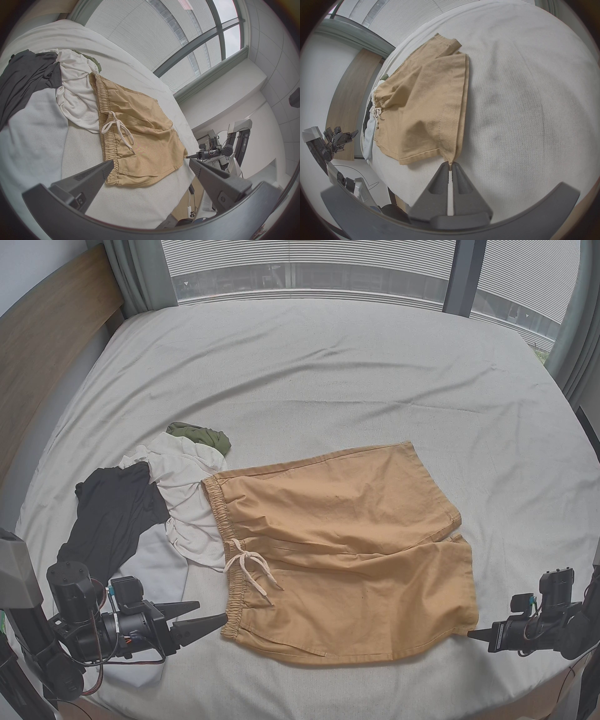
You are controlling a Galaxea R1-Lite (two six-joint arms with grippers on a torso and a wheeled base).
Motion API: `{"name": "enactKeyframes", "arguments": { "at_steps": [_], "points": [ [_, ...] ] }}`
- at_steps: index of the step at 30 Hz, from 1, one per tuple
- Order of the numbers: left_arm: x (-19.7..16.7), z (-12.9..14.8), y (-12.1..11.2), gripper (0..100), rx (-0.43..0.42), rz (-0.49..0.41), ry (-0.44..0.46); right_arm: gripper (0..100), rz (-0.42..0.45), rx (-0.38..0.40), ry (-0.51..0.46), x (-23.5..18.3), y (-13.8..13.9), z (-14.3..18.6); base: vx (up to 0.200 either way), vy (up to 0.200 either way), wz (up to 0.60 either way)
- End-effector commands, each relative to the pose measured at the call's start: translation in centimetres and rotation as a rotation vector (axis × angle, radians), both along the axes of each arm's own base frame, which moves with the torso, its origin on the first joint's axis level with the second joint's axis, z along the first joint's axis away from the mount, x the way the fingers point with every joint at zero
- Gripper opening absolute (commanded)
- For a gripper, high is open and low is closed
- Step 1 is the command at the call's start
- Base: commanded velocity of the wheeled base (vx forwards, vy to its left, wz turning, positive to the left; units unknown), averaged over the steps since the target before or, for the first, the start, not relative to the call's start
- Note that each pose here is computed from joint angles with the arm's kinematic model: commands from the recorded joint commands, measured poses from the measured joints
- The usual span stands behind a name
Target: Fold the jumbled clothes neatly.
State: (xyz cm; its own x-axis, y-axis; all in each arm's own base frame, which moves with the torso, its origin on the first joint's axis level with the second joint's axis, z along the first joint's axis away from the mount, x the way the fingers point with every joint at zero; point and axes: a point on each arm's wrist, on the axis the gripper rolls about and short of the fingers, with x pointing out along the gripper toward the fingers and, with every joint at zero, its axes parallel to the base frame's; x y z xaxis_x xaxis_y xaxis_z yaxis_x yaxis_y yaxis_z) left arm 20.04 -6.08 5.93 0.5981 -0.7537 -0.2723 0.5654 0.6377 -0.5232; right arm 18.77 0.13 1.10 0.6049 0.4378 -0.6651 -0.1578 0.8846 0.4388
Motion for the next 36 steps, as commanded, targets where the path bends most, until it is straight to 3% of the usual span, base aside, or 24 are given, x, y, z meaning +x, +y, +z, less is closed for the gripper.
{"name": "enactKeyframes", "arguments": {
  "at_steps": [1,18,36],
  "points": [
    [-0.2,-0.1,0.1,100,0.003,0.002,0.010,0,-0.005,0.000,0.014,-0.5,-0.1,-0.1,0.000,0.000,0.00],
    [0.0,-1.8,0.1,100,0.023,0.006,0.091,0,-0.043,-0.018,0.123,-1.2,-1.2,-1.3,0.000,0.000,0.00],
    [0.0,-5.2,0.0,100,0.064,0.011,0.295,0,-0.041,-0.014,0.090,-0.5,-1.2,-1.6,0.000,0.000,0.00]
  ]
}}
